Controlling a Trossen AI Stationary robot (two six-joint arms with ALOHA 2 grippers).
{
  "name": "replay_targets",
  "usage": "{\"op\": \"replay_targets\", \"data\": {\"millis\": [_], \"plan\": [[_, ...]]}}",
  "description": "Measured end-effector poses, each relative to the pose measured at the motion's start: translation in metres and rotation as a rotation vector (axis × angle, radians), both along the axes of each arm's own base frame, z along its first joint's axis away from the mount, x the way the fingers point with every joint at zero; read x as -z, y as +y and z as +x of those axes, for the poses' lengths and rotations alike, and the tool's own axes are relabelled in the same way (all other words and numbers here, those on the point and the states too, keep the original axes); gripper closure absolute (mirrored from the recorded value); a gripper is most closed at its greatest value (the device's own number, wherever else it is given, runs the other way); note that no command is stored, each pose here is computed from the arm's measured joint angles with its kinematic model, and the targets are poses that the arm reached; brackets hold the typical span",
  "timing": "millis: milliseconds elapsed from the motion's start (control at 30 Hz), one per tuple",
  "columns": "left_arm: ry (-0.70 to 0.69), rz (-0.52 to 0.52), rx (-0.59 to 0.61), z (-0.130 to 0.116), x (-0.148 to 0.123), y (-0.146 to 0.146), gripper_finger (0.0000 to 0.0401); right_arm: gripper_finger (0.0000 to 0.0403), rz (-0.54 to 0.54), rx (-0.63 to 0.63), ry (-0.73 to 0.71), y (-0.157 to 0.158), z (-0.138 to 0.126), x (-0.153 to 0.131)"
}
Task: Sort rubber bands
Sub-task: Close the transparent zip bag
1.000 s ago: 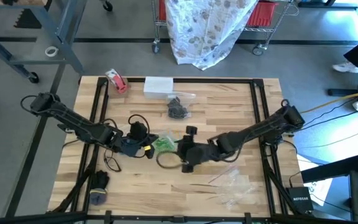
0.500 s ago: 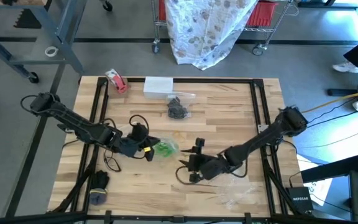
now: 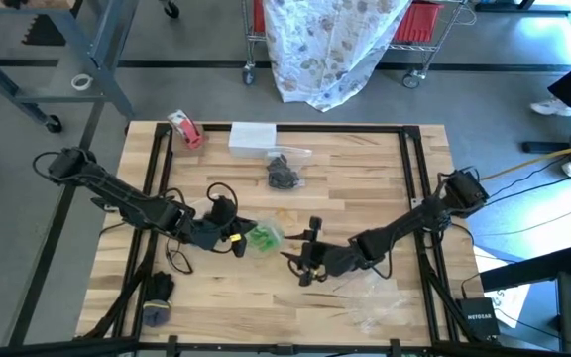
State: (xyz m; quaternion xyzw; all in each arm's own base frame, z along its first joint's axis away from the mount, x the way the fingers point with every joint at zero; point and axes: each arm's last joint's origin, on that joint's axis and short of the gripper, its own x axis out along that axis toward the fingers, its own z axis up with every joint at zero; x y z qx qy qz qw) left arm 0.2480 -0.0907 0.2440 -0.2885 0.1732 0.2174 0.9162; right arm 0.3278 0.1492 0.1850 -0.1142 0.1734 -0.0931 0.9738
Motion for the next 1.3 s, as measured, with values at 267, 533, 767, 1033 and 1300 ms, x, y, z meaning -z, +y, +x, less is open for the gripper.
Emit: {"op": "replay_targets", "data": {"millis": [267,533,767,1033,1300], "plan": [[-0.017,-0.016,-0.004,0.001,-0.001,-0.001,0.0401,0.0217,-0.007,-0.018,-0.042,0.000,0.002,-0.005],[-0.053,-0.026,0.005,0.002,-0.004,-0.003,0.0401,0.0217,-0.009,-0.047,-0.049,-0.004,0.006,-0.006],[-0.051,-0.025,0.005,0.002,-0.004,-0.003,0.0401,0.0218,-0.007,-0.085,-0.062,-0.010,0.010,-0.009],[-0.029,0.004,0.017,0.001,-0.003,-0.003,0.0401,0.0335,-0.022,-0.038,-0.068,-0.015,0.011,-0.009],[0.075,0.118,0.164,-0.003,0.002,-0.008,0.0401,0.0398,-0.021,-0.030,-0.040,-0.007,0.005,-0.009]]}}
